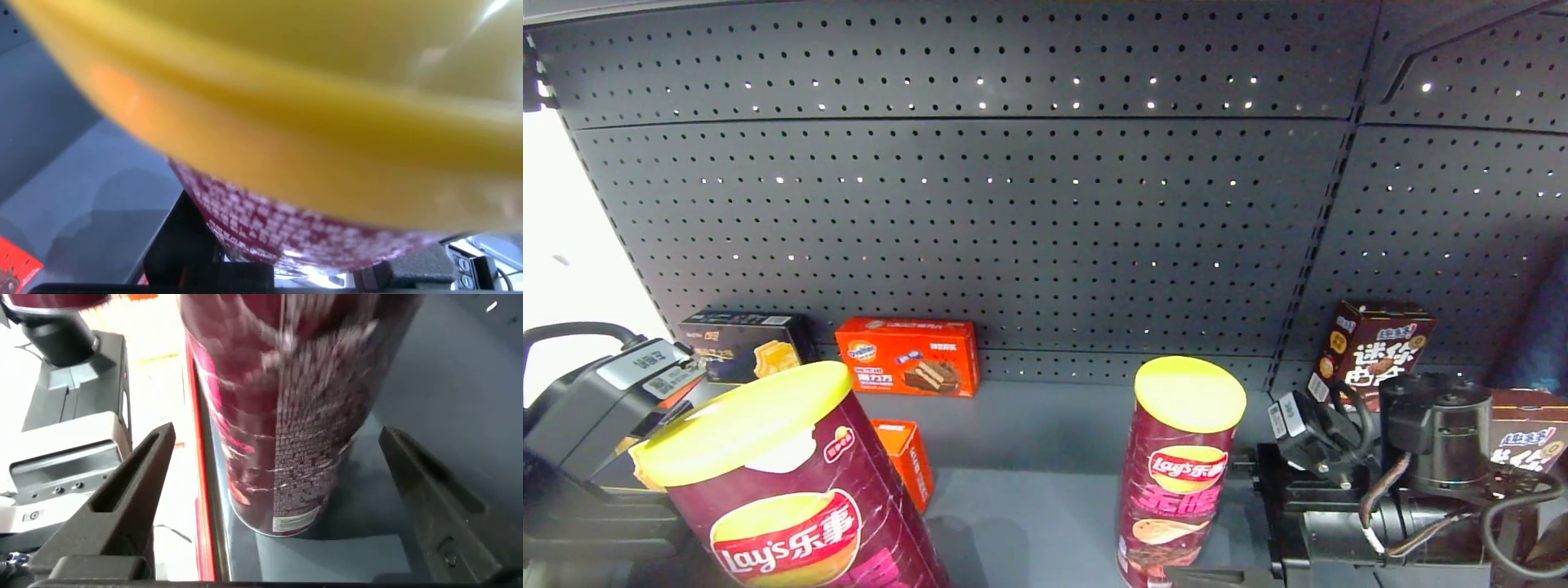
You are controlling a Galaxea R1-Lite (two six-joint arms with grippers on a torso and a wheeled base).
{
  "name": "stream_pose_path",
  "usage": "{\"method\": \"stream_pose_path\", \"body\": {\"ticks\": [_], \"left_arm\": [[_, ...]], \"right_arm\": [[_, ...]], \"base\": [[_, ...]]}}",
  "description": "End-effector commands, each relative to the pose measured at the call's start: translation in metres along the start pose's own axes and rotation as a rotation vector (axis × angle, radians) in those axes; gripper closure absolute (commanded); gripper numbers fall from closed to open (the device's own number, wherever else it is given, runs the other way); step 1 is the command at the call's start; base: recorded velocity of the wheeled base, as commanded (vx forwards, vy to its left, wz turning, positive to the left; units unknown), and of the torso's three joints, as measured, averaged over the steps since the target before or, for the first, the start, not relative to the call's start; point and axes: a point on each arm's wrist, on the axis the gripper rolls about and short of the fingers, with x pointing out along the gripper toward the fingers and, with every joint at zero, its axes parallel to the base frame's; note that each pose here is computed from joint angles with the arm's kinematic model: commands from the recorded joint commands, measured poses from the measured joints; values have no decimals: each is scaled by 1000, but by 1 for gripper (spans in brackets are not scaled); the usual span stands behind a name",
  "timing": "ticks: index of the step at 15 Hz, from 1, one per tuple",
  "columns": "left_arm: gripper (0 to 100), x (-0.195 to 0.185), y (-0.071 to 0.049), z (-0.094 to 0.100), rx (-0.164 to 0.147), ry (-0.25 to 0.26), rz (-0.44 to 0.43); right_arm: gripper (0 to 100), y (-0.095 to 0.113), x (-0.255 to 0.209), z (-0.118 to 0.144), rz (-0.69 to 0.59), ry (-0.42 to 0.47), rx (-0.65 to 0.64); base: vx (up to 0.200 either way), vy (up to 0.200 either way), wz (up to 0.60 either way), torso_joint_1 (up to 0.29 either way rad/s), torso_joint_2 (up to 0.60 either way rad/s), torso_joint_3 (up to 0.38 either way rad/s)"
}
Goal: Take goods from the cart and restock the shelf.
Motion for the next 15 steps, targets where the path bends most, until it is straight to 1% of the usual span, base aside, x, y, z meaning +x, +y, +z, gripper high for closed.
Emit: {"method": "stream_pose_path", "body": {"ticks": [1,2,4,6,9,12,13,15], "left_arm": [[100,0,0,1,4,-3,0],[100,0,0,1,4,-3,0],[100,0,0,1,4,-3,0],[100,0,-1,1,6,-5,-2],[100,0,-1,1,5,-4,-2],[100,-1,-1,0,5,-3,-3],[100,-1,-2,0,9,-6,-3],[100,-1,-2,0,6,-4,-3]], "right_arm": [[0,5,-13,19,-36,-59,-57],[0,8,-18,26,-42,-77,-74],[0,10,-22,29,-43,-81,-77],[0,21,-39,48,-55,-83,-79],[0,23,-51,61,-81,-97,-89],[0,22,-53,64,-92,-104,-95],[0,21,-56,67,-107,-115,-104],[0,19,-62,70,-133,-128,-113]], "base": [[0,0,0,0,0,0],[0,0,0,0,0,0],[0,0,0,0,0,0],[0,0,0,0,0,0],[0,0,0,0,0,0],[0,0,0,0,0,0],[0,0,0,0,0,0],[0,0,0,0,0,0]]}}
